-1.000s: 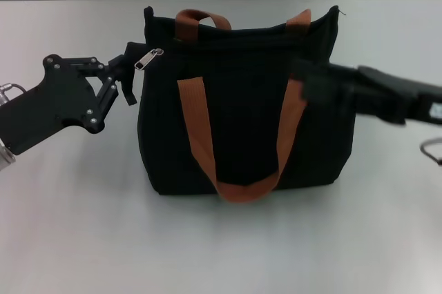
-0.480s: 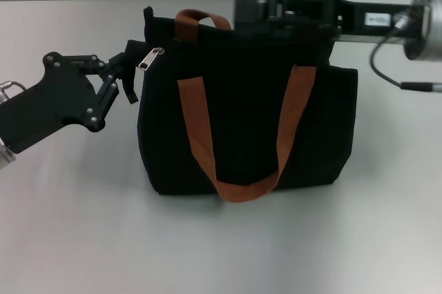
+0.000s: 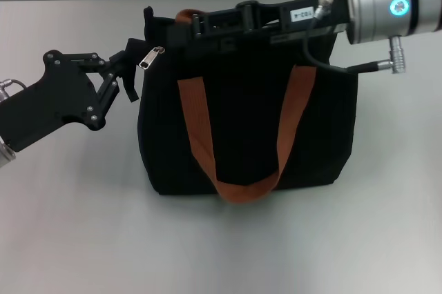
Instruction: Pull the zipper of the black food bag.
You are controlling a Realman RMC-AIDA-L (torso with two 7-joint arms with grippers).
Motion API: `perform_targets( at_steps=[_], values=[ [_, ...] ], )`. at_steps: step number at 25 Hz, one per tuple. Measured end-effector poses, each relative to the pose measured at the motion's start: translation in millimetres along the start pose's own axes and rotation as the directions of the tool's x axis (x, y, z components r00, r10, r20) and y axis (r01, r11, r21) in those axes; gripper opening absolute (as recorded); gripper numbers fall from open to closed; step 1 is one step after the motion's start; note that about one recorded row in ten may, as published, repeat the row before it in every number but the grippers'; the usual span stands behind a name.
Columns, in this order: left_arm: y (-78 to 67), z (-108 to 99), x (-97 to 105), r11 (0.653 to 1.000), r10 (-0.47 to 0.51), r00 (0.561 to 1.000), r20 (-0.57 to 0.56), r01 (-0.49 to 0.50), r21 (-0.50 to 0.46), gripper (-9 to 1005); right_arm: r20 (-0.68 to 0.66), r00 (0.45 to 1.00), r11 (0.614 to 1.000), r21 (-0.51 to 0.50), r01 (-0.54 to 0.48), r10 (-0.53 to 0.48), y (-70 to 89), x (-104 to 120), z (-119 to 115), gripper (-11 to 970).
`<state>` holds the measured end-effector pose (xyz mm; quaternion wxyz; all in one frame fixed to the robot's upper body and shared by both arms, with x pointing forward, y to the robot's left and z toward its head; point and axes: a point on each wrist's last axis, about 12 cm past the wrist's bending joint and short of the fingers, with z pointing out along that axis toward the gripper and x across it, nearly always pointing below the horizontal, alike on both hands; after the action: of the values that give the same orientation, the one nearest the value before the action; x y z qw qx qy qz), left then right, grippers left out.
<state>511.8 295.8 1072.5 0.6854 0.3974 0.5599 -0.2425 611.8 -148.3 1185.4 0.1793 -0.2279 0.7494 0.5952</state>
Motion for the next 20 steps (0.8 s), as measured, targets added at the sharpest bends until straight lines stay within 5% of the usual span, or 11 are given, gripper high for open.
perform_targets(
  at_steps=[20],
  values=[
    [-1.4, 2.0, -3.3, 1.000, 0.003, 1.000, 0.024, -0.003, 0.024, 17, -0.067, 0.997, 0.996, 0.081, -0.043, 0.048, 2.0, -9.0, 29.6, 758]
  ],
)
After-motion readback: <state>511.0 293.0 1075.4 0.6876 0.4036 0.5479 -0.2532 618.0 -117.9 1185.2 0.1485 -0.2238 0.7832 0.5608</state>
